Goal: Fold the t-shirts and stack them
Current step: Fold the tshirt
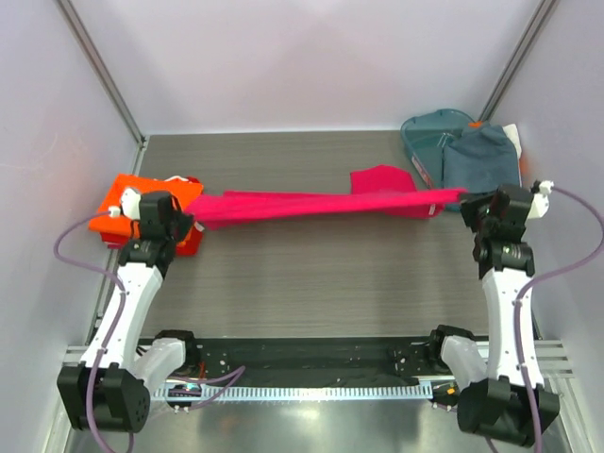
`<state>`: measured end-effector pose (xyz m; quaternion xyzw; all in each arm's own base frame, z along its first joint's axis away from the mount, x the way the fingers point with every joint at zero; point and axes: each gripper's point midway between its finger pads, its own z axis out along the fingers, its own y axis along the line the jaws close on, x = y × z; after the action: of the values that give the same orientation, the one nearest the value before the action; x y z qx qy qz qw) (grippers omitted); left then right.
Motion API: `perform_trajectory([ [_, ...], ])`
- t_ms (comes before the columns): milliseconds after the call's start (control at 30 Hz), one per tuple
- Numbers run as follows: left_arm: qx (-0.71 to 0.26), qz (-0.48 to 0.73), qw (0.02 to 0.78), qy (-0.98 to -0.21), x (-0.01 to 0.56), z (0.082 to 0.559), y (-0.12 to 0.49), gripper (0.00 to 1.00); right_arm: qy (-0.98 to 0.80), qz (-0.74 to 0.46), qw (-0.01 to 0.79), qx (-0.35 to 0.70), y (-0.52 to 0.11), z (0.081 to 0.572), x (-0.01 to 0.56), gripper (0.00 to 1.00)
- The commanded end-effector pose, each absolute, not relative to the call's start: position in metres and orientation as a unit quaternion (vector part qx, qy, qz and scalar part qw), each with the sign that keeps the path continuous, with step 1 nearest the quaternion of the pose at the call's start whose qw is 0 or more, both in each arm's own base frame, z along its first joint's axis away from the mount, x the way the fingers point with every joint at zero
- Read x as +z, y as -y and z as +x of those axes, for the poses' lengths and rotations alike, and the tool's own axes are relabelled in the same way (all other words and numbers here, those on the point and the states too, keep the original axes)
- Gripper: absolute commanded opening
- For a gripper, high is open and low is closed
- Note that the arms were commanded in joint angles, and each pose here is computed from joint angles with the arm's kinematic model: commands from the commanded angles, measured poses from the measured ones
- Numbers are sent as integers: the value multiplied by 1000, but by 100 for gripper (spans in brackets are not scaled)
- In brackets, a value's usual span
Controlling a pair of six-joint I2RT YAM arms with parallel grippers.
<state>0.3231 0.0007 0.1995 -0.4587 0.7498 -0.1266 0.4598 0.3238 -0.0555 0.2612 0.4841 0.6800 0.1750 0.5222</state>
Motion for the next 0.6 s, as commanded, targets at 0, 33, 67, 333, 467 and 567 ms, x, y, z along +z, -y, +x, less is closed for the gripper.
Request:
perform_trajectory([
  [0, -85, -465, 391, -789, 130, 281, -4, 0, -699, 512, 479, 140, 55, 286, 206, 1],
  [33, -89, -466, 393, -788, 126, 276, -4, 0, -708, 520, 461, 128, 54, 274, 179, 1],
  [67, -88, -468, 389, -789, 119, 270, -3, 0, -711, 524, 454, 122, 53, 266, 169, 1],
  [333, -74, -472, 360, -801, 67, 221, -3, 0, -701, 576, 418, 52, 57, 193, 103, 1],
  [467, -72, -478, 352, -802, 57, 210, -3, 0, -687, 576, 441, 46, 61, 184, 116, 3],
  [567, -76, -478, 348, -803, 53, 207, -1, 0, -695, 574, 431, 44, 59, 182, 113, 3],
])
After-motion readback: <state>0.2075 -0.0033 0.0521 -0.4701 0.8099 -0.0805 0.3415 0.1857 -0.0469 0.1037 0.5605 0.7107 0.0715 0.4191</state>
